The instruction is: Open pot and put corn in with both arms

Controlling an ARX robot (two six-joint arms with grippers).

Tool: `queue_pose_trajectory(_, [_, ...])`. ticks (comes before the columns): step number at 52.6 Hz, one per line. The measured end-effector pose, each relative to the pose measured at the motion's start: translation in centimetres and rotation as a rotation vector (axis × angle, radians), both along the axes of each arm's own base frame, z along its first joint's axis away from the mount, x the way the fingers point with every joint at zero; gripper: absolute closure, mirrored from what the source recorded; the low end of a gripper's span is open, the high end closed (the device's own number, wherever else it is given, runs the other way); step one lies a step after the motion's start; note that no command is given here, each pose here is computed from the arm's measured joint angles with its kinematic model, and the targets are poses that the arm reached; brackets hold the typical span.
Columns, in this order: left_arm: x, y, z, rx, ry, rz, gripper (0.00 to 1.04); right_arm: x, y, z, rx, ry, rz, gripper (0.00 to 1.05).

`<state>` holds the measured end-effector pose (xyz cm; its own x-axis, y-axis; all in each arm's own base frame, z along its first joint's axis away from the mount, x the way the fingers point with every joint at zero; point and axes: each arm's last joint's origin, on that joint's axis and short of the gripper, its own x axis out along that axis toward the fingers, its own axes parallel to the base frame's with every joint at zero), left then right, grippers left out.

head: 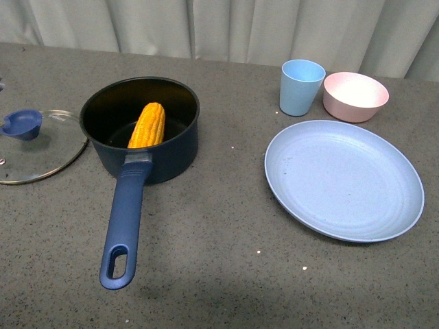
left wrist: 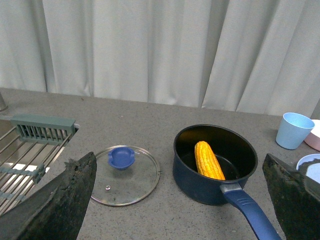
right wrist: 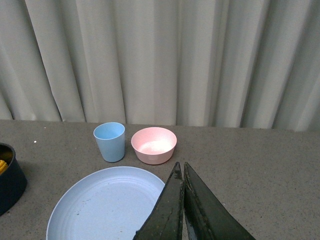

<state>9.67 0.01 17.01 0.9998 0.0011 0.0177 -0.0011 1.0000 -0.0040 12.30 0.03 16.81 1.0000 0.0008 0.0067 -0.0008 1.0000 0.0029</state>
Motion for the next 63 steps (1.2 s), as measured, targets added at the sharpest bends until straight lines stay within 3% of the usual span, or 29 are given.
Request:
queue_pose_trajectory(51, [0.0,0.0,0.0,0.000,0.000,0.000,0.06,-2.5,0.0,-0.3,-0.001,0.003,0.003,1.03])
queue_pose_trajectory(63, [0.0,0.0,0.0,0.000,0.000,0.000,0.06,-2.5,0.0,-0.3,-0.002,0.003,0.003,0.65])
